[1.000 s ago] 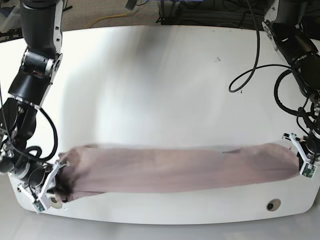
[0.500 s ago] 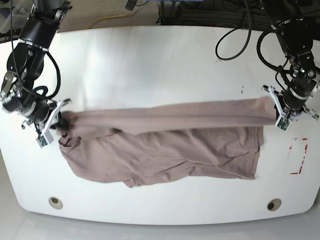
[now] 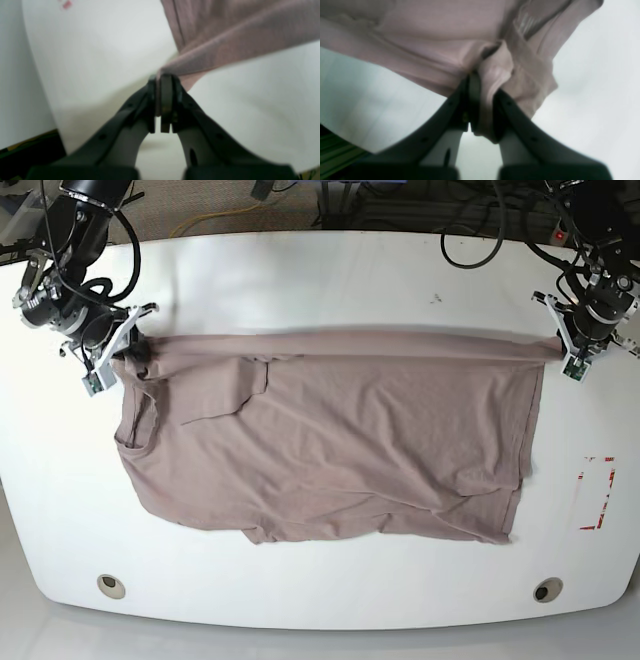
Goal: Fold the T-shirt properly
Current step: 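Swing the held shirt across the table and lay it flat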
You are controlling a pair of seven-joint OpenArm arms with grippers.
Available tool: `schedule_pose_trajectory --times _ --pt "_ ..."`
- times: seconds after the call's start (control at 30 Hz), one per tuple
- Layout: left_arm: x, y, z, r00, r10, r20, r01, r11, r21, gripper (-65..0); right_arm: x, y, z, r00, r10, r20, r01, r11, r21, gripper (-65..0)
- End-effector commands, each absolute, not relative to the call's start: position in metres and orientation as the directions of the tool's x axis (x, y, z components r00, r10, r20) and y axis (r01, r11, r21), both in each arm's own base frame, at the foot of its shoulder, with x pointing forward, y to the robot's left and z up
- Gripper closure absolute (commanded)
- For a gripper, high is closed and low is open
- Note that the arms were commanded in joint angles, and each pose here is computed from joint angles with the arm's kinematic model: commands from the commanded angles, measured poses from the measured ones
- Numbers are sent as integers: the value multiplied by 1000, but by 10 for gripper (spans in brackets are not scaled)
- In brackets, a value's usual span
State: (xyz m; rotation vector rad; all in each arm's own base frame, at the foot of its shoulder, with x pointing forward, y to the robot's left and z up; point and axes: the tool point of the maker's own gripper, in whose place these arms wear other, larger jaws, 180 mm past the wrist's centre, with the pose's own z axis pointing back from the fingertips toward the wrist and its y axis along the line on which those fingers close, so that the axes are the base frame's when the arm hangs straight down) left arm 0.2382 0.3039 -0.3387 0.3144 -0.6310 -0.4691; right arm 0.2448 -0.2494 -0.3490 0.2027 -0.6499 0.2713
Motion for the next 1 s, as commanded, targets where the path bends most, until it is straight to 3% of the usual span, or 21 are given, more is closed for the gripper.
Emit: schedule_pose_trajectory --times 0.0,0.7,0.8,0.97 --pt "231 315 -343 729 -506 461 317 847 428 0 237 -254 -350 768 164 619 -283 954 98 0" --pt "154 316 -401 816 -470 338 378 875 303 0 183 -251 -383 851 149 504 -256 955 150 -3" --pt "151 316 -402 818 -470 332 380 875 300 0 184 -251 -382 850 147 507 -255 955 151 -103" --pt "147 316 -403 821 -471 322 385 874 298 -29 188 -271 -366 829 104 549 -197 974 113 -368"
